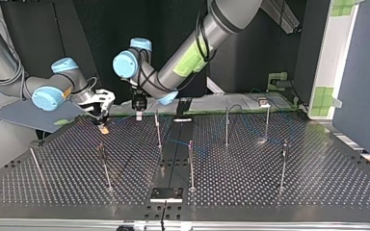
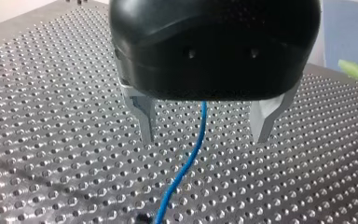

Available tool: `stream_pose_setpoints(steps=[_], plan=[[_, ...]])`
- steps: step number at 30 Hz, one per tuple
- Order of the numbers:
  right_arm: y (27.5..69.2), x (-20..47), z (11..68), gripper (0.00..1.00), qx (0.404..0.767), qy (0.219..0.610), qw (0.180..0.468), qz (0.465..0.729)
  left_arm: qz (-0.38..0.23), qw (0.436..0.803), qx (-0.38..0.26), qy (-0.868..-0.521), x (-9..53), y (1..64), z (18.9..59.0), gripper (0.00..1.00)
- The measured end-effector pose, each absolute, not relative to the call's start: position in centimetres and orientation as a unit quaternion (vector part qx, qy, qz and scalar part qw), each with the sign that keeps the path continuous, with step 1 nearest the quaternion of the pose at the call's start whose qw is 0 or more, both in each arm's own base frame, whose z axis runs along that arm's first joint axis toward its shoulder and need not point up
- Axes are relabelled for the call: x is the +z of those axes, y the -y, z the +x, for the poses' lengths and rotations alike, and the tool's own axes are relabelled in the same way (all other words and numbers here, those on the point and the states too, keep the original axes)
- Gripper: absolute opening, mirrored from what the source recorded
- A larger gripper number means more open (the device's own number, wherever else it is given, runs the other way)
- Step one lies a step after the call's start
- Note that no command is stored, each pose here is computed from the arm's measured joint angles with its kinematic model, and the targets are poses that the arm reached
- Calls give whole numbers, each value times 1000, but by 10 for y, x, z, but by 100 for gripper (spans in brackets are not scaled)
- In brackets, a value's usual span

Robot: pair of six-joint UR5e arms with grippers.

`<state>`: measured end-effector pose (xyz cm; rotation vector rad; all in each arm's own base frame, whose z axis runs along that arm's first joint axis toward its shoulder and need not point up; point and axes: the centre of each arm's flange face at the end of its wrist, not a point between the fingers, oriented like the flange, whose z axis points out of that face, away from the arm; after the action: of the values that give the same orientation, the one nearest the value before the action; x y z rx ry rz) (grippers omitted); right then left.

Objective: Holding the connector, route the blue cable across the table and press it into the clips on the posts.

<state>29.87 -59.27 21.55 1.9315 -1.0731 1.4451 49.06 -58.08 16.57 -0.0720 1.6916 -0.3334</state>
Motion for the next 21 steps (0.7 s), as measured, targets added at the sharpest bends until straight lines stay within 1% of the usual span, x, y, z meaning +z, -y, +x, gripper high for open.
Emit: stream_pose_setpoints(steps=[9, 18, 19, 20, 21], plan=[[592, 216, 299, 0, 531, 392, 246, 709, -26, 643, -139, -753, 146, 588, 504, 100], [592, 216, 300, 0, 534, 390, 243, 710, -25, 643, -133, -754, 162, 600, 505, 100], [592, 216, 300, 0, 534, 390, 243, 710, -24, 643, -131, -754, 162, 600, 504, 95], [592, 216, 300, 0, 534, 390, 243, 710, -23, 644, -129, -754, 163, 601, 503, 73], [592, 216, 299, 0, 534, 390, 243, 710, -21, 644, -126, -754, 163, 601, 502, 73]])
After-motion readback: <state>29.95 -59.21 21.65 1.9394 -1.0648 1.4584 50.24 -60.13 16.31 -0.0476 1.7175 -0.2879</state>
